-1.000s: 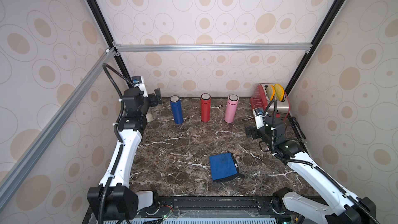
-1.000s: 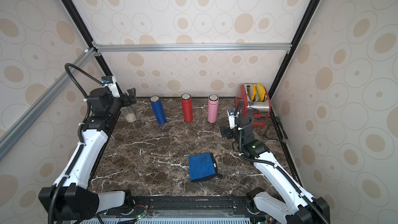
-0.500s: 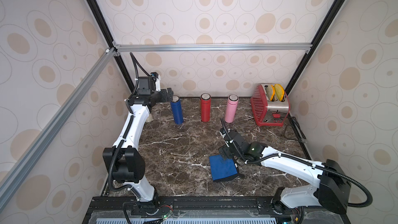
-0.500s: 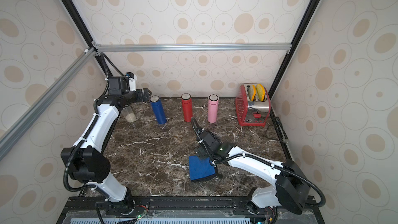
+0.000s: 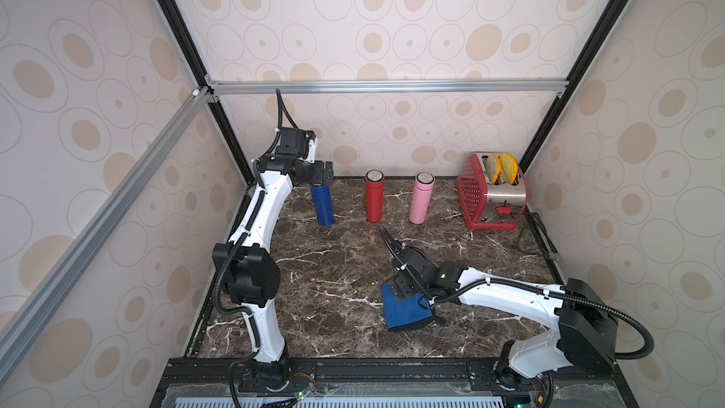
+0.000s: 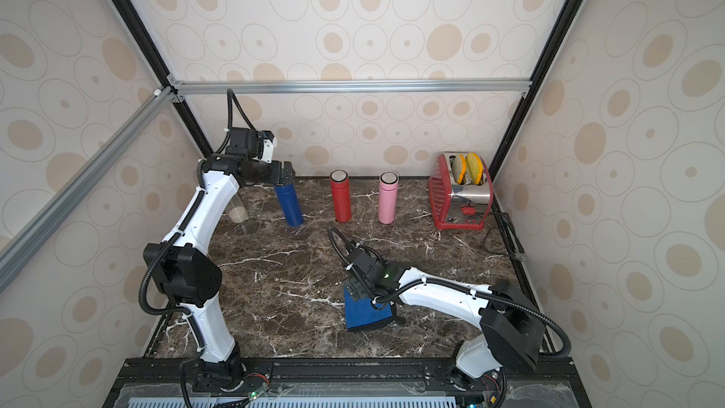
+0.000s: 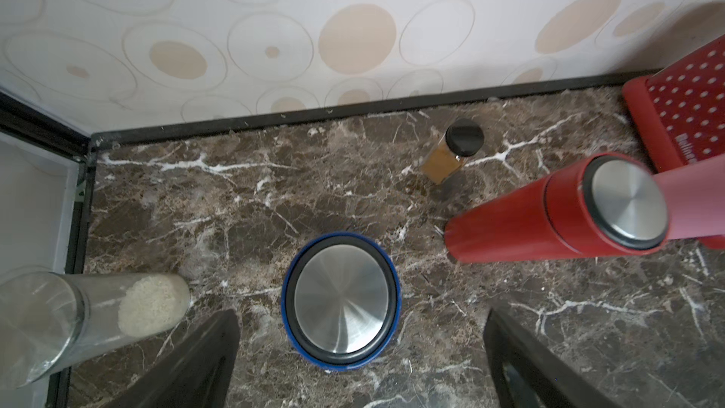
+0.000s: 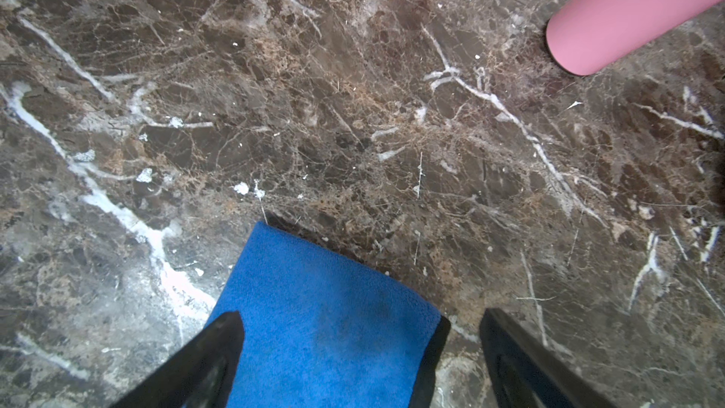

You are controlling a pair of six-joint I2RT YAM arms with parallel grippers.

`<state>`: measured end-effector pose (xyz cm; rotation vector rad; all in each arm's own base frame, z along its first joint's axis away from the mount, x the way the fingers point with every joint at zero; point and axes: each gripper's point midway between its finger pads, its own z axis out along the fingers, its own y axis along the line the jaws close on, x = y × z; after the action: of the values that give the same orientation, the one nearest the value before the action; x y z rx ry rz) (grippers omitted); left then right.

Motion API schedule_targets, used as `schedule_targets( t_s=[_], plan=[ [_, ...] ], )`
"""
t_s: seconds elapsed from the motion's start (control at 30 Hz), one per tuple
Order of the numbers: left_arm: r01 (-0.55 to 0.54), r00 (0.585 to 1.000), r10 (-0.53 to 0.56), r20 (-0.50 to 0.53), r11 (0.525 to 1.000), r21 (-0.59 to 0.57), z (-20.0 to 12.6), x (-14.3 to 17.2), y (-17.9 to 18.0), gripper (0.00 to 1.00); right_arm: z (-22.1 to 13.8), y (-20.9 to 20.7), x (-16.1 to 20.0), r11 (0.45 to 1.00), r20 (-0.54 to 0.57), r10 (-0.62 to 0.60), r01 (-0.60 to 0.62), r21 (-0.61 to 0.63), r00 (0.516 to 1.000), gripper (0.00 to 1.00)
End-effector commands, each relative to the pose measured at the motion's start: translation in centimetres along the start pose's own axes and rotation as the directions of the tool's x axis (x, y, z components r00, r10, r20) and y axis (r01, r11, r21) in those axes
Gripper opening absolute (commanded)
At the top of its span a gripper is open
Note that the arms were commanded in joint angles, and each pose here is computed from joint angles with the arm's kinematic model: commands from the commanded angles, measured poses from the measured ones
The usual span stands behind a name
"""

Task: Wipe the surface of the thermos
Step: Pick up the thermos from the center of the board.

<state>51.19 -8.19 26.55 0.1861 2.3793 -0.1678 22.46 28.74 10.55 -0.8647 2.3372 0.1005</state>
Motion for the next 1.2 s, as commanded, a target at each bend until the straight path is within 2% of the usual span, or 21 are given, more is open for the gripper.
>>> schedule_targets(
  t_s=[0.0,0.17,0.57,0.97,1.07,1.17],
  plan=[
    [-0.053,0.995,0.048,-0.088,0.997,-0.063,0.7,1.6,0.5,0.99,0.0,0.6,0.1,1.0,-0.021,0.006,-0.007,-0.008,1.0,0.98],
    [-0.081,0.99,0.067,-0.125,0.991,-0.111,2.1,2.3,0.8,0.99,0.1,1.0,0.4,1.0,-0.027,0.005,-0.005,-0.018,1.0,0.98],
    [-0.09,0.982,0.068,-0.179,0.988,-0.123,5.3,3.4,1.1,0.99,0.1,1.0,0.8,1.0,-0.043,0.009,-0.009,-0.014,0.999,0.98],
    [-0.094,0.981,0.075,-0.181,0.99,-0.101,6.1,3.4,0.8,0.85,0.5,1.1,1.2,1.0,-0.065,0.004,-0.005,-0.009,0.998,0.98],
    [-0.093,0.981,0.075,-0.179,0.992,-0.09,6.3,3.3,0.5,0.85,0.5,1.1,1.4,1.0,-0.07,0.004,-0.005,-0.011,0.998,0.98],
    [-0.087,0.981,0.071,-0.18,0.992,-0.087,6.3,3.3,0.5,0.79,0.6,1.1,1.6,1.0,-0.074,0.002,-0.003,-0.013,0.997,0.98]
  ],
)
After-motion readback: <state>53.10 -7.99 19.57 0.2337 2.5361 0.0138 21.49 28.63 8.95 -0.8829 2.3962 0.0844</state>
